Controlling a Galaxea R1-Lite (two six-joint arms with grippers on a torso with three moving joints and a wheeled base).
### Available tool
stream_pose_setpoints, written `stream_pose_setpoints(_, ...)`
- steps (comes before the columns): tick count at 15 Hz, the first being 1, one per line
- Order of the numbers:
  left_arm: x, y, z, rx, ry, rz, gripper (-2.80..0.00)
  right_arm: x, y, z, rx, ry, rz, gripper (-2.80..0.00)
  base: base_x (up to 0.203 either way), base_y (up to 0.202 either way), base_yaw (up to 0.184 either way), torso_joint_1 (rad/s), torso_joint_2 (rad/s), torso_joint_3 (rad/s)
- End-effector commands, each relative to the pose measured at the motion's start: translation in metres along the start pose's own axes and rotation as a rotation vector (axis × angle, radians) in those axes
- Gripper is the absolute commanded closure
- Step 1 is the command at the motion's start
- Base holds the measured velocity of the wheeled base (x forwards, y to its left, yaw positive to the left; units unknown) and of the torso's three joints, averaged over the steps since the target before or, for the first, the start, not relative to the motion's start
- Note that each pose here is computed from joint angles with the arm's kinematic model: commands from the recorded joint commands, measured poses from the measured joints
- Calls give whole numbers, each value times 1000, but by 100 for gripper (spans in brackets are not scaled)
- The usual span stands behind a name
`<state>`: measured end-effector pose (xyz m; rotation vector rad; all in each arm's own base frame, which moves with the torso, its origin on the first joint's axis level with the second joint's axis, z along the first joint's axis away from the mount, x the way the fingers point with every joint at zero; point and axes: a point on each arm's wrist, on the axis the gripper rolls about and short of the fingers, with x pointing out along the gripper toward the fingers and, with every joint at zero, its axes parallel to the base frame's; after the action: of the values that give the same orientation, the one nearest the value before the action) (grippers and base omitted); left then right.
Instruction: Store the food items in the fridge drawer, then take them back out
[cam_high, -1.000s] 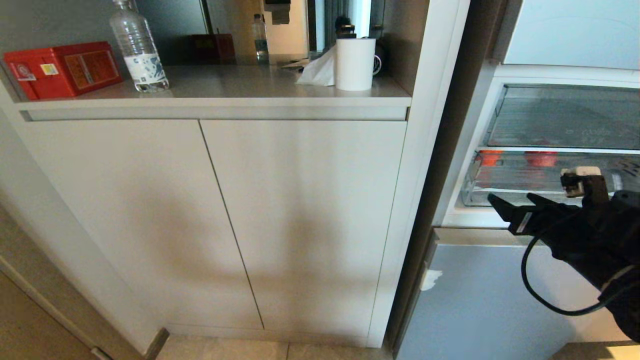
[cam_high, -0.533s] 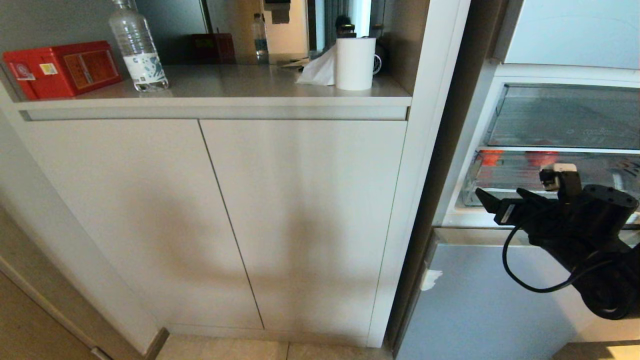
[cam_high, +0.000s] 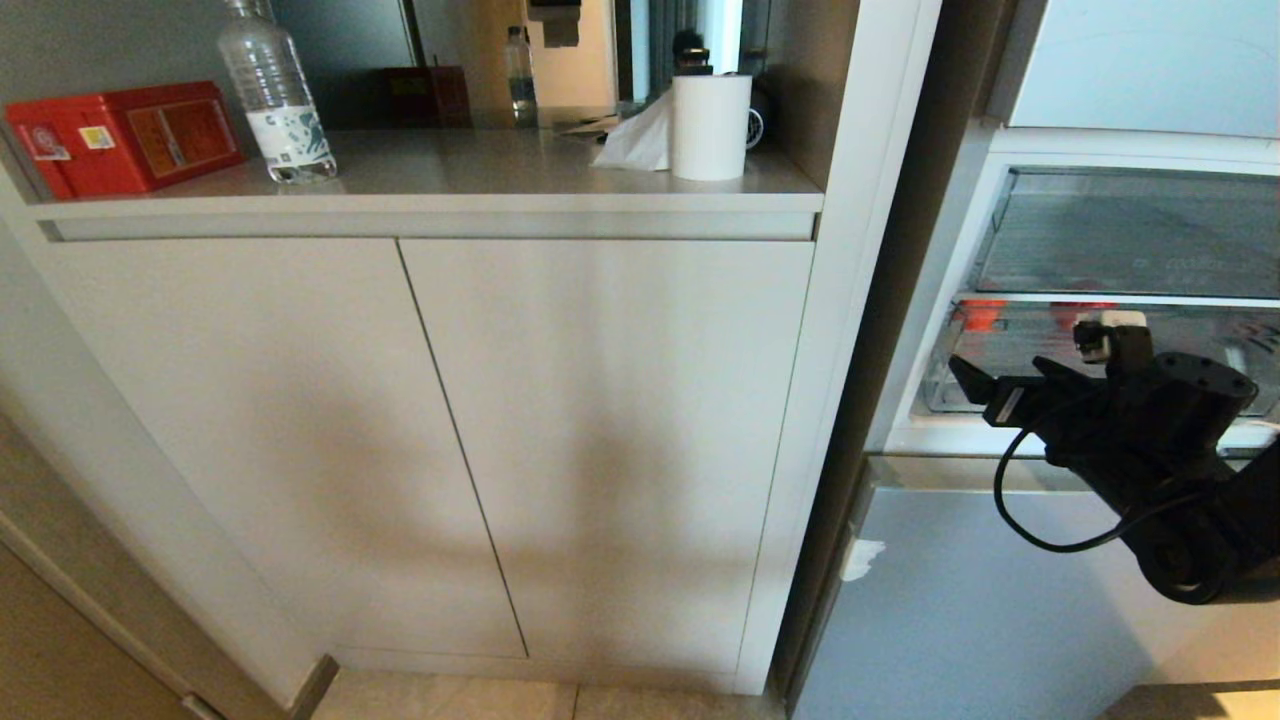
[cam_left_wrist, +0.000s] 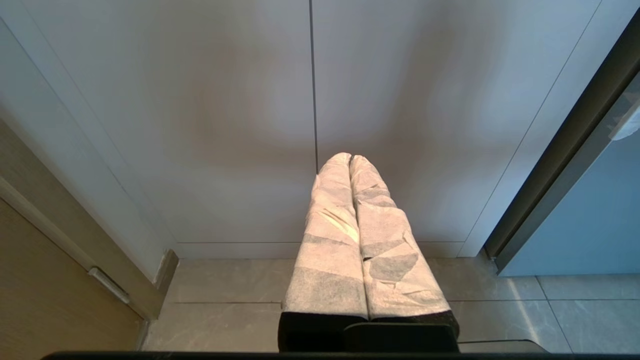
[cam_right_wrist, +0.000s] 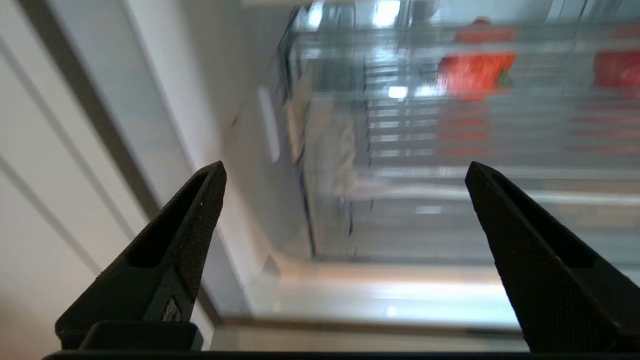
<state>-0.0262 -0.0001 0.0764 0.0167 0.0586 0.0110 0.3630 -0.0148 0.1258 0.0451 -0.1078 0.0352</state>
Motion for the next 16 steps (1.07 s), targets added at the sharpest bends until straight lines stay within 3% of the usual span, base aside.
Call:
stream_pose_setpoints(1, 0, 0, 0, 0, 1, 1, 0, 6, 0, -2, -1, -12, 2, -280, 0, 0, 0, 0, 0, 0)
stream_pose_setpoints(15, 0, 0, 0, 0, 0, 1, 0, 29, 0, 3, 22, -20, 6, -280, 0, 0, 0, 0, 0, 0)
stream_pose_setpoints(16, 0, 0, 0, 0, 1, 1, 0, 31, 0, 3, 23, -17, 7, 0, 0, 0, 0, 0, 0, 0)
